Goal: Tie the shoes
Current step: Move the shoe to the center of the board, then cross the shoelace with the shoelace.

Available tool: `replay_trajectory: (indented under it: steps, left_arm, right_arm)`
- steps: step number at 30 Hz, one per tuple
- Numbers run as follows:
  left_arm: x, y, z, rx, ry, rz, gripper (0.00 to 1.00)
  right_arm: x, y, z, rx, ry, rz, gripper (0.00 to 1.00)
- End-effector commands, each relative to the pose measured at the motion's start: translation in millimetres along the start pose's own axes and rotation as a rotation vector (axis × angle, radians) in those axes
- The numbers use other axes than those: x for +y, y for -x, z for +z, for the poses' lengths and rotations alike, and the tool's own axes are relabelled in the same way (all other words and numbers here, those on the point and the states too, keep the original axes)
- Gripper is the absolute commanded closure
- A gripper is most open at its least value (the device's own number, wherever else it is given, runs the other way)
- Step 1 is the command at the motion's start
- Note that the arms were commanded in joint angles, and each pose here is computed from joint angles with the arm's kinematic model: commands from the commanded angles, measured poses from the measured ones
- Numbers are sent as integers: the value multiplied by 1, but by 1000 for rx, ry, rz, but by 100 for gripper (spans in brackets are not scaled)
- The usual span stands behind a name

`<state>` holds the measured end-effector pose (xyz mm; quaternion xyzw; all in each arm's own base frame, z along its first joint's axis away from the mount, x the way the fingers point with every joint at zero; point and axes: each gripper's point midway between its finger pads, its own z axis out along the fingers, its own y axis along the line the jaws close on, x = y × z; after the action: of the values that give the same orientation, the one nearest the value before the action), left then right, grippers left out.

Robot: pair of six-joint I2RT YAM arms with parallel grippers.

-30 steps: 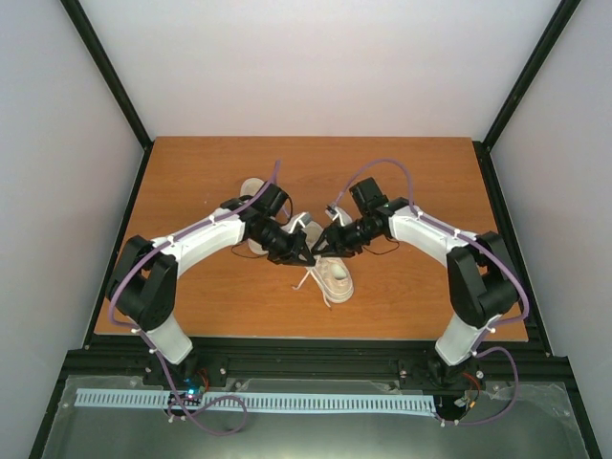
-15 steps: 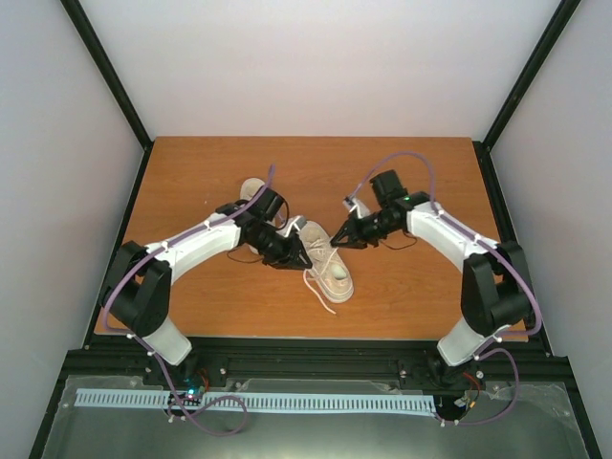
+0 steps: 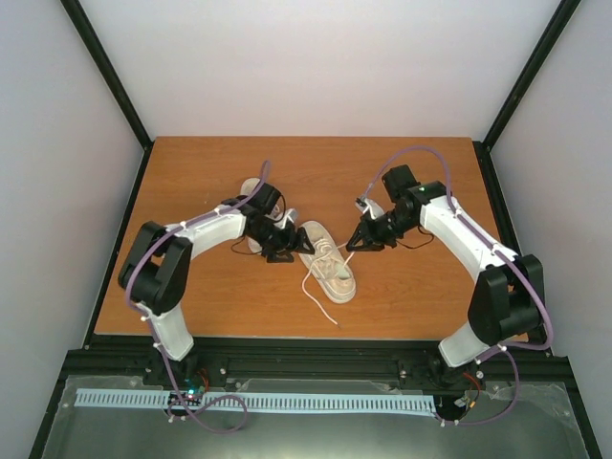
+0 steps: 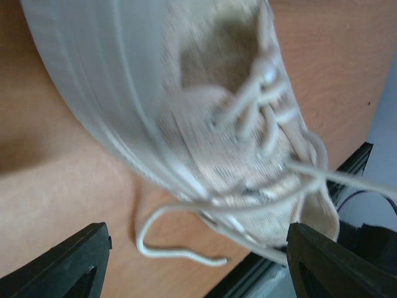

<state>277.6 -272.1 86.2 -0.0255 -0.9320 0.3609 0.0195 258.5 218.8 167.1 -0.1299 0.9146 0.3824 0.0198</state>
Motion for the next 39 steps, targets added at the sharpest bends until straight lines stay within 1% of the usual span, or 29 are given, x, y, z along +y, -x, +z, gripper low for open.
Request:
replay_trajectory:
  steps: [1,6,11,14,17,20,24,29,33,39]
  left_arm:
    - [-16,40,12,-59,-53,41,20]
    - [-21,73,27,-88,-64,82,20]
    - [-37,100,40,-97,-130,105,20]
    - [-47,110,43,-96,-164,103,20]
    - [-51,111,40,-92,-156,123,20]
    - [-42,103,35,-83,-98,128,20]
    - [-23,85,29,-49,3,116,26]
    - [-19,70,40,8,-12,87,27]
    - [-11,75,48,4,17,73,27]
    - [-7,91,60,-22,22,34,35]
  right_arm:
    - [24,-7,-15,25,53,16,97]
    - [28,-1,-22,56,34,43,97]
    - [37,5,-17,106,102,138,97]
    - [40,18,-17,64,111,147,97]
    - [37,28,-15,36,96,163,97]
    - [37,41,-12,5,112,160,97]
    - [43,55,-11,7,133,144,97]
    - [38,54,-3,33,133,148,97]
    - [37,53,-1,46,135,134,97]
    - [36,53,2,50,134,121,97]
